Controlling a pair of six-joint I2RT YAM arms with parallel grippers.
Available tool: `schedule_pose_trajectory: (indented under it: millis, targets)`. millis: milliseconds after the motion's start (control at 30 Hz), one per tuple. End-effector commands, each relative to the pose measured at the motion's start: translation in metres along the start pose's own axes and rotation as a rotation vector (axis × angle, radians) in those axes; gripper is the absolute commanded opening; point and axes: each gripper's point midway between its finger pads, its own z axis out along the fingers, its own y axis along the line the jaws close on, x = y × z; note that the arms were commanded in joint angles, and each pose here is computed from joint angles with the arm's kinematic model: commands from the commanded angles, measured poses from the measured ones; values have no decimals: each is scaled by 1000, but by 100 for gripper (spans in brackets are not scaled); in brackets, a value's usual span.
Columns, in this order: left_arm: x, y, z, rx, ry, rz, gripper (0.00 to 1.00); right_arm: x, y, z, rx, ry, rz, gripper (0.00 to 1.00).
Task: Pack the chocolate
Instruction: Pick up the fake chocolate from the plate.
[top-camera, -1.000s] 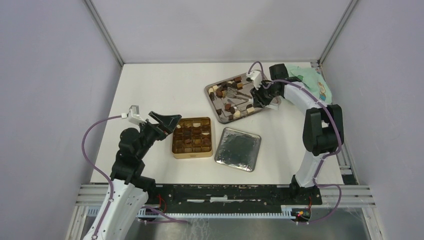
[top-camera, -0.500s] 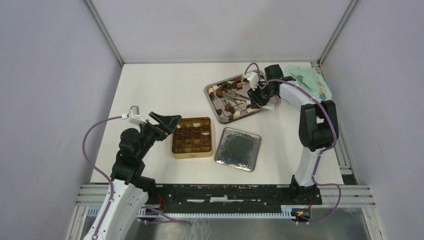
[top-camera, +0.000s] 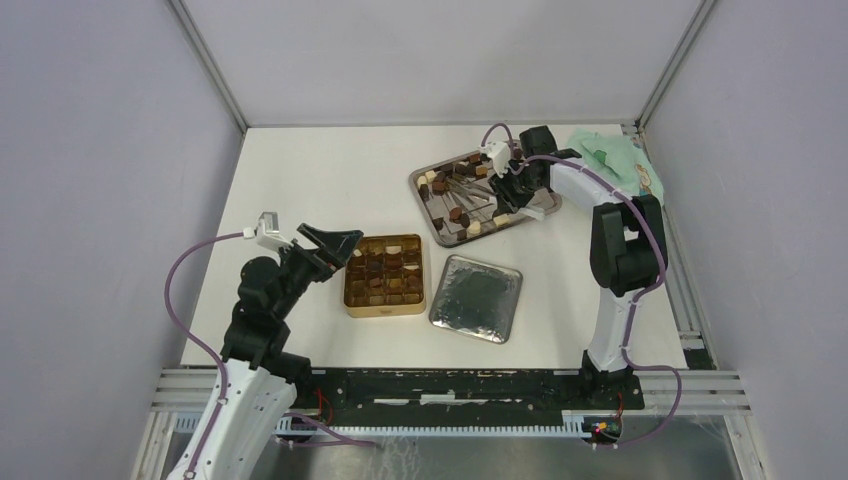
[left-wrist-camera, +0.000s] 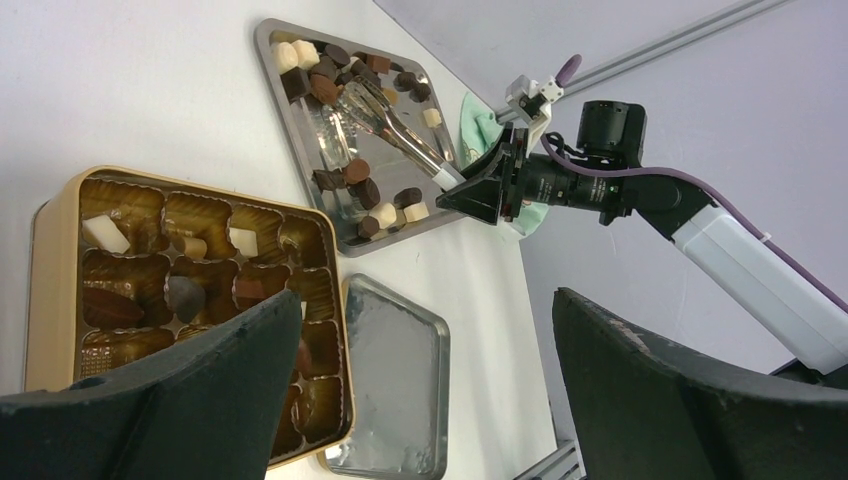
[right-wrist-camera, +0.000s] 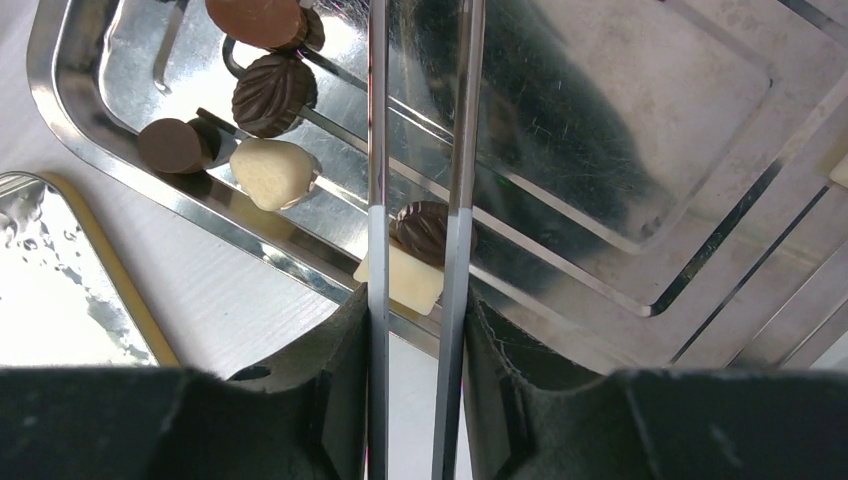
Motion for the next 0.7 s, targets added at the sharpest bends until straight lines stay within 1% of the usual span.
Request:
schedule_pose_trajectory:
  millis: [0, 67, 167, 300, 400, 600, 667]
  targets:
    - [-7, -9, -2, 24, -29, -27, 99, -20, -15, -11, 69, -36, -3, 33]
    - [-7, -9, -2, 20, -26, -28, 99, -20, -14, -13, 68, -44, -6, 28]
    - [-7, -8, -1, 16, -22, -29, 99, -22, -12, -16, 66, -55, -14, 17]
    - [-2, -4, 2, 0, -1, -31, 99, -23, -8, -21, 56, -69, -30, 7]
    - [6, 8, 5, -52, 42, -15, 99, -22, -4, -29, 41, -91, -38, 1]
    - [15, 40, 14, -242, 164, 98, 97, -14, 7, -48, 24, -146, -45, 0]
    - [12, 52, 18, -322, 196, 158, 94, -11, 12, -53, 14, -163, -47, 0]
